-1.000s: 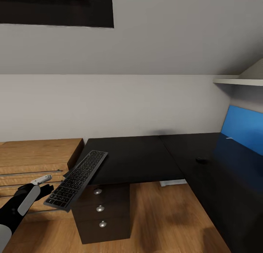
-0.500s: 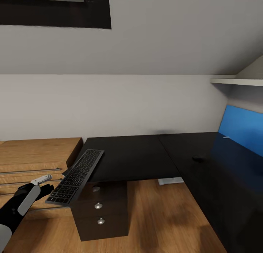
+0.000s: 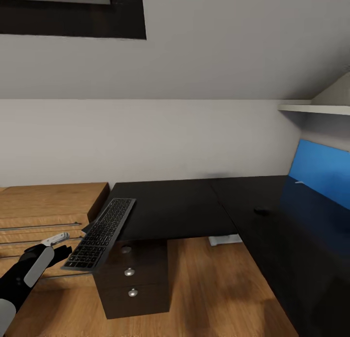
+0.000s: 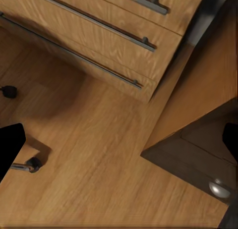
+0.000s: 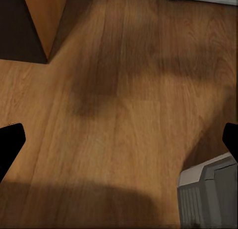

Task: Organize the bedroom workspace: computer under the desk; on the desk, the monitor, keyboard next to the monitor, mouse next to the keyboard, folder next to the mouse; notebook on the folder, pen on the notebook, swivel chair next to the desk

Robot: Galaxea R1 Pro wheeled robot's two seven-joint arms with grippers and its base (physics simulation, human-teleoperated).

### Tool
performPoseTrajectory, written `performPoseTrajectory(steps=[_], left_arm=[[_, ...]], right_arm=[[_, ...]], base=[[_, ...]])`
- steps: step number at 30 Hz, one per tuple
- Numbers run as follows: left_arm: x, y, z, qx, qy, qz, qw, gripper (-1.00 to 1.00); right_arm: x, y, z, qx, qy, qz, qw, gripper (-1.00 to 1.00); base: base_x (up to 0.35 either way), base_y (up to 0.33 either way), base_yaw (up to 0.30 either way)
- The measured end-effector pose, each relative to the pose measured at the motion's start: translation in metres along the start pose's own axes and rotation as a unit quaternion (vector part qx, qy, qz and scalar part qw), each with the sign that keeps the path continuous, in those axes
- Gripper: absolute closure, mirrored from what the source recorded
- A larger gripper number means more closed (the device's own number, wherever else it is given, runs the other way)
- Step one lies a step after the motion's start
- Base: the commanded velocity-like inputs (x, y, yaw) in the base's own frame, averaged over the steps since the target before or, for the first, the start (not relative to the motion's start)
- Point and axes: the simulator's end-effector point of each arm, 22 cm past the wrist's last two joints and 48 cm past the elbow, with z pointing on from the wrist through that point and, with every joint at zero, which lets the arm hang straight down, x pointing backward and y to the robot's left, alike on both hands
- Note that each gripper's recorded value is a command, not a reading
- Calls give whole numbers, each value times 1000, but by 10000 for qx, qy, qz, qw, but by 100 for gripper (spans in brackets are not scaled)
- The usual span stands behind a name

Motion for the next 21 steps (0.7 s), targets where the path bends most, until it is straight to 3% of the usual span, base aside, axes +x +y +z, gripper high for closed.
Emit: performPoseTrajectory(steps=[21], left_arm=[[0, 2, 0, -30, -1, 0, 10000, -100]], right_arm=[[0, 0, 0, -1, 0, -2, 10000, -100]], base=[[-14, -22, 0]])
